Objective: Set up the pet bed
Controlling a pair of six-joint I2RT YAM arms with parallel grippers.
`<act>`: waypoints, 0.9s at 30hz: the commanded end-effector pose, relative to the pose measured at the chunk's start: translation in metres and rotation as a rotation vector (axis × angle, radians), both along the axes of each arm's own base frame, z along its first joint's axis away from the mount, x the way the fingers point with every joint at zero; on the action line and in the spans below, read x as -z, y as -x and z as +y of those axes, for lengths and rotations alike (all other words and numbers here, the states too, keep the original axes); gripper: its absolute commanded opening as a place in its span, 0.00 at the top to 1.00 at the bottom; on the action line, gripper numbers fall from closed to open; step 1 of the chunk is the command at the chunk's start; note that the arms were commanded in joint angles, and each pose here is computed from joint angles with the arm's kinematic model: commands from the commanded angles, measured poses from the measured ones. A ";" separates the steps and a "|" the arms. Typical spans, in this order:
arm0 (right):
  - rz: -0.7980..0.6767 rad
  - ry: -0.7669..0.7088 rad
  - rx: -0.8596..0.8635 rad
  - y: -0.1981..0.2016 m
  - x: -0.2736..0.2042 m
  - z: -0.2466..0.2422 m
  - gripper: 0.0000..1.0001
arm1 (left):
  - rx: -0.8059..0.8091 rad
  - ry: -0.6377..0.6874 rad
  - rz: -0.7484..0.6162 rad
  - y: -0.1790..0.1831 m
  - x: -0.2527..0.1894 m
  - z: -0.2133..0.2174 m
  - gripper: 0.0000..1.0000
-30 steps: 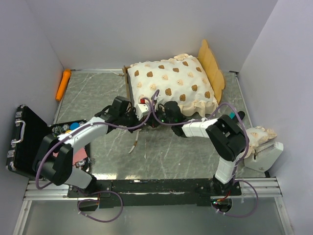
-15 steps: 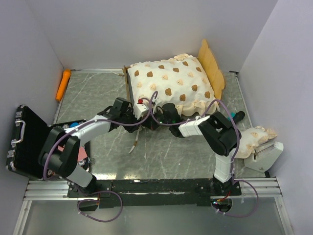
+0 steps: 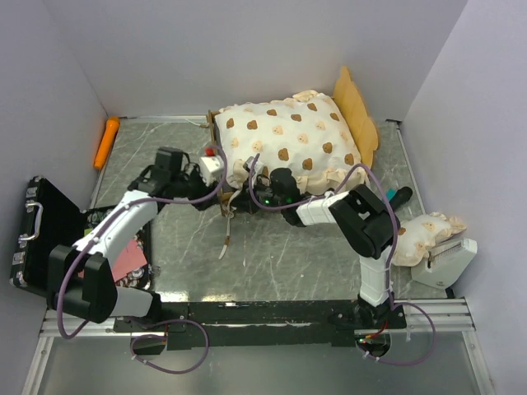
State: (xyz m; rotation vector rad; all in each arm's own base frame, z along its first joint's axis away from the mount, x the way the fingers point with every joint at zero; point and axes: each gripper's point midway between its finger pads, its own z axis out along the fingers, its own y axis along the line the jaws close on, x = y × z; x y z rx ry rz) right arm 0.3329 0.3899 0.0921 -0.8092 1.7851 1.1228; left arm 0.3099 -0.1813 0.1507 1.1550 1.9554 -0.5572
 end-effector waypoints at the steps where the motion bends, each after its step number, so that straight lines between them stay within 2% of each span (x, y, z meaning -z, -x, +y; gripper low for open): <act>1: -0.147 -0.099 -0.116 -0.003 -0.026 0.017 1.00 | -0.008 0.047 0.018 -0.011 -0.004 0.011 0.48; 7: -0.171 -0.143 -0.185 0.004 -0.030 0.025 1.00 | -0.028 0.048 0.091 -0.015 0.031 0.012 0.46; 10: -0.221 -0.169 -0.216 0.016 -0.035 0.020 1.00 | 0.002 0.081 0.078 -0.015 0.025 0.006 0.44; 14: -0.266 -0.168 -0.074 0.010 -0.038 -0.001 1.00 | 0.051 0.069 -0.050 -0.020 0.000 0.000 0.43; 18: -0.264 -0.178 0.088 -0.013 -0.045 -0.011 1.00 | 0.160 0.002 -0.300 -0.026 -0.026 -0.006 0.42; 20: -0.251 -0.152 0.142 -0.022 -0.041 -0.014 1.00 | 0.195 -0.019 -0.364 -0.032 -0.036 -0.009 0.42; 22: -0.250 -0.148 0.159 -0.026 -0.039 -0.015 1.00 | 0.209 -0.061 -0.337 -0.038 -0.031 -0.010 0.41; 25: -0.240 -0.147 0.192 -0.030 -0.037 -0.019 1.00 | 0.264 -0.122 -0.261 -0.040 -0.004 -0.015 0.37; 27: -0.228 -0.147 0.206 -0.033 -0.034 -0.022 1.00 | 0.268 -0.157 -0.223 -0.040 0.014 -0.019 0.37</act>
